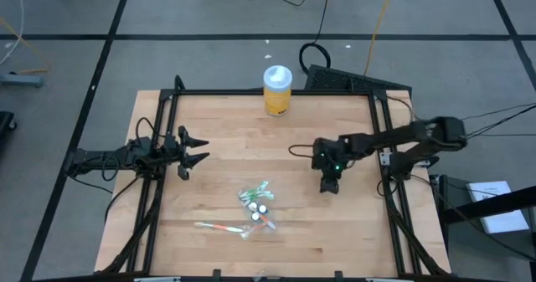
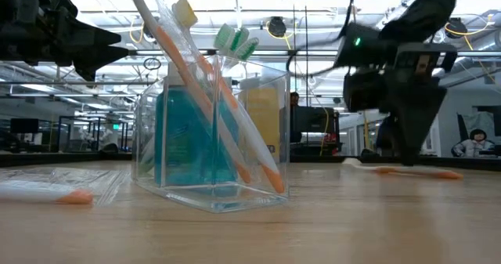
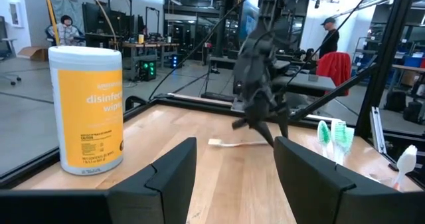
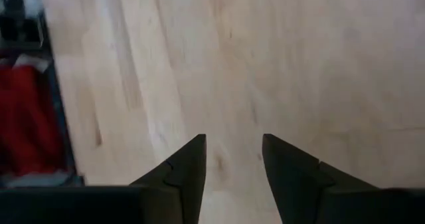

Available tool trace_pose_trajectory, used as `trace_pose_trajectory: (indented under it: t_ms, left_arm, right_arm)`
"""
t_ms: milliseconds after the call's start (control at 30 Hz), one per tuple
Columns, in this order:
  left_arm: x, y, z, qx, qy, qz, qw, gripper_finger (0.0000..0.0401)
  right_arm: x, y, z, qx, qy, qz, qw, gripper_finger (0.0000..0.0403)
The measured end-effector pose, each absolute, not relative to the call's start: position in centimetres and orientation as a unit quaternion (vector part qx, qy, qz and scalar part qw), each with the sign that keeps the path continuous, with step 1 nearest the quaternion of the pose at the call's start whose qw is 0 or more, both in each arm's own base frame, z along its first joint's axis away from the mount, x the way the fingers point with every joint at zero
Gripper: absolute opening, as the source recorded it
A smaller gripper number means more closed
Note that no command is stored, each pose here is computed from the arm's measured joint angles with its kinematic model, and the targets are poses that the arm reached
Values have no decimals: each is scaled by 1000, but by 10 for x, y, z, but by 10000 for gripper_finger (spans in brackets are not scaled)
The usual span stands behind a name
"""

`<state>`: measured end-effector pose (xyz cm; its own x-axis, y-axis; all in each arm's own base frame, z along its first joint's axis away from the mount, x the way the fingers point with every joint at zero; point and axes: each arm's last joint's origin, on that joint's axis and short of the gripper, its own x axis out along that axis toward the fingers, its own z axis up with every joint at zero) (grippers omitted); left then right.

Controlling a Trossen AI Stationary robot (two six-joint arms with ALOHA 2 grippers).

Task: Pick & Place toothbrushing station
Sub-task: Put the orange toothbrush into the transparent organizer

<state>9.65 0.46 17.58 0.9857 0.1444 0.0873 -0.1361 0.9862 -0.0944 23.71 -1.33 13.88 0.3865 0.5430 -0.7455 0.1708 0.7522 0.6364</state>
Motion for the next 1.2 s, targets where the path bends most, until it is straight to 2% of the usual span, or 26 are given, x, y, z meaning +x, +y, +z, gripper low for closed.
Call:
trace_pose_trajectory:
  t_ms: [167,300,367,567,833,1033,1200]
  left_arm:
    - [96,5,176,-44,-47,71,995,209]
    - [96,5,176,-44,-47,71,995,209]
    - [96,5,176,-44,-47,71,995,209]
    - [96,5,176,-44,-47,71,995,209]
    - [96,5,176,-44,-47,71,995,209]
    - [96,5,176,-44,-47,71,995,209]
    - [96,5,176,-44,-47,71,995,209]
  right_arm:
    - [222,-9,169,305,518,27,799,137]
    - [215,-14,183,195,479,-96,850,137]
    - [216,-16,185,138,464,-131,865,141]
    - [231,-21,173,63,452,-167,874,187]
    - [250,-32,140,48,477,-176,860,233]
    - [255,-40,128,64,484,-176,855,225]
    - [255,-42,126,68,487,-177,852,186]
